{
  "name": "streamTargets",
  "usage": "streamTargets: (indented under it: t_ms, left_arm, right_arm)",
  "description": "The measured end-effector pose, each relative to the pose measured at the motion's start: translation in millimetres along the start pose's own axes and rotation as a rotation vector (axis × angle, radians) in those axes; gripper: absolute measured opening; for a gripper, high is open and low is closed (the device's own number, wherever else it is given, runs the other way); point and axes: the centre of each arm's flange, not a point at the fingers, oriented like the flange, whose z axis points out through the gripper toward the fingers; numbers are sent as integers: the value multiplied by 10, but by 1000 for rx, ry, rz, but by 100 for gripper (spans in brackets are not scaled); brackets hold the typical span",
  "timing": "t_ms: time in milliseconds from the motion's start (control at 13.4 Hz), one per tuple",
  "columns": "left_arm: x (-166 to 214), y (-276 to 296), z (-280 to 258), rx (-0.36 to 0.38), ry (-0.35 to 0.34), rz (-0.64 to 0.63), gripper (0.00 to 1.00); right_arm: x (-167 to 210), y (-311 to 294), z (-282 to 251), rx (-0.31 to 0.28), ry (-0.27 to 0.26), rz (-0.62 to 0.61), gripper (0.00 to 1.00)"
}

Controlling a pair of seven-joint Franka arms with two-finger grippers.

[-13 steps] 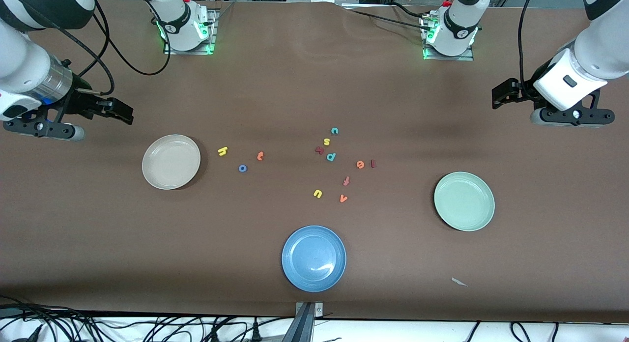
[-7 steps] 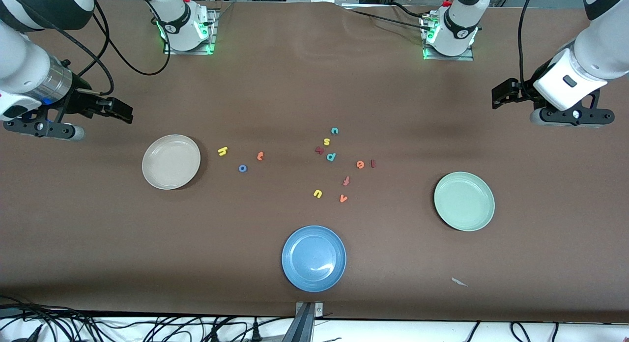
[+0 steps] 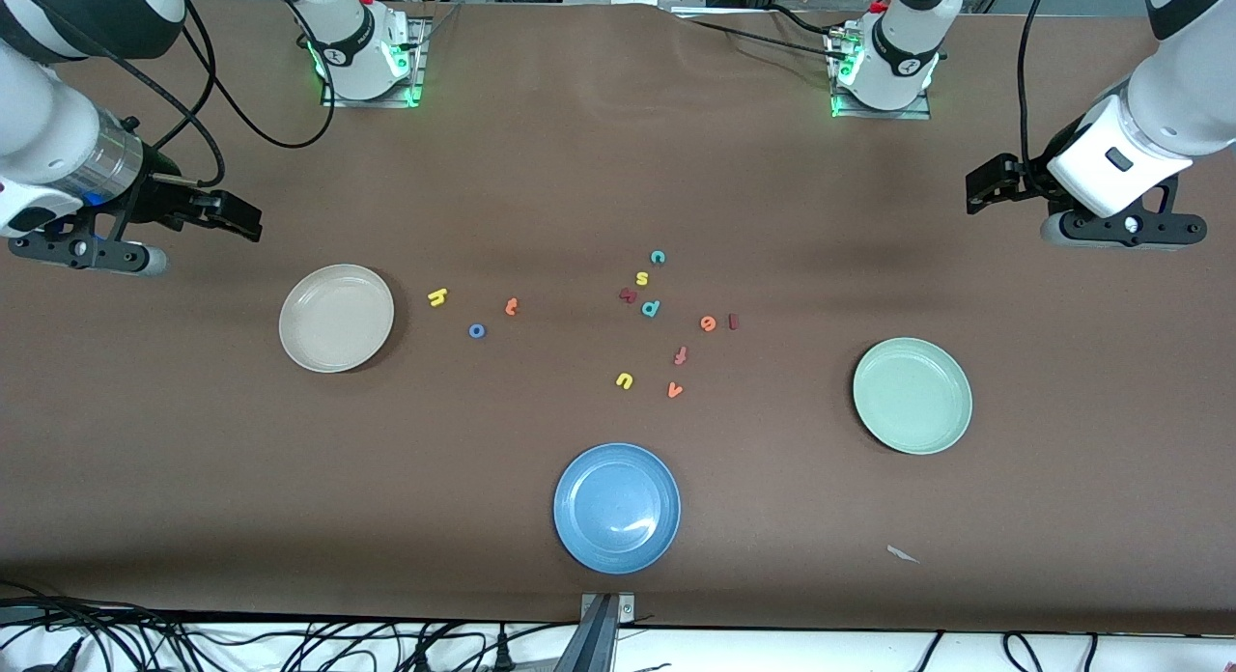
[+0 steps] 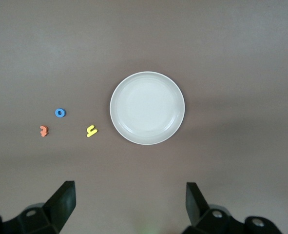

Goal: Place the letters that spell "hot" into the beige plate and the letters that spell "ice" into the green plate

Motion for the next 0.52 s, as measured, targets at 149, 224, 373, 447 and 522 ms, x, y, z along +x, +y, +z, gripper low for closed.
streamTargets:
  t_ms: [149,224,373,447,522]
  left_arm:
    - [-1,10,0,0,0,2,100]
    - [-1,11,0,0,0,2,100]
    - [-1,10,0,0,0,2,100]
    - [-1,7,0,0,0,1,100]
    - [-1,5,0,0,0,1,100]
  right_arm:
    - [1,-1,9,-1,-4,0,100]
    - [2,-2,13,-2,-5,0,100]
    - [4,-3,23,-3,-7,0,100]
    - [5,-4,26,-3,-8,0,100]
    - [5,-4,29,-3,-9,0,100]
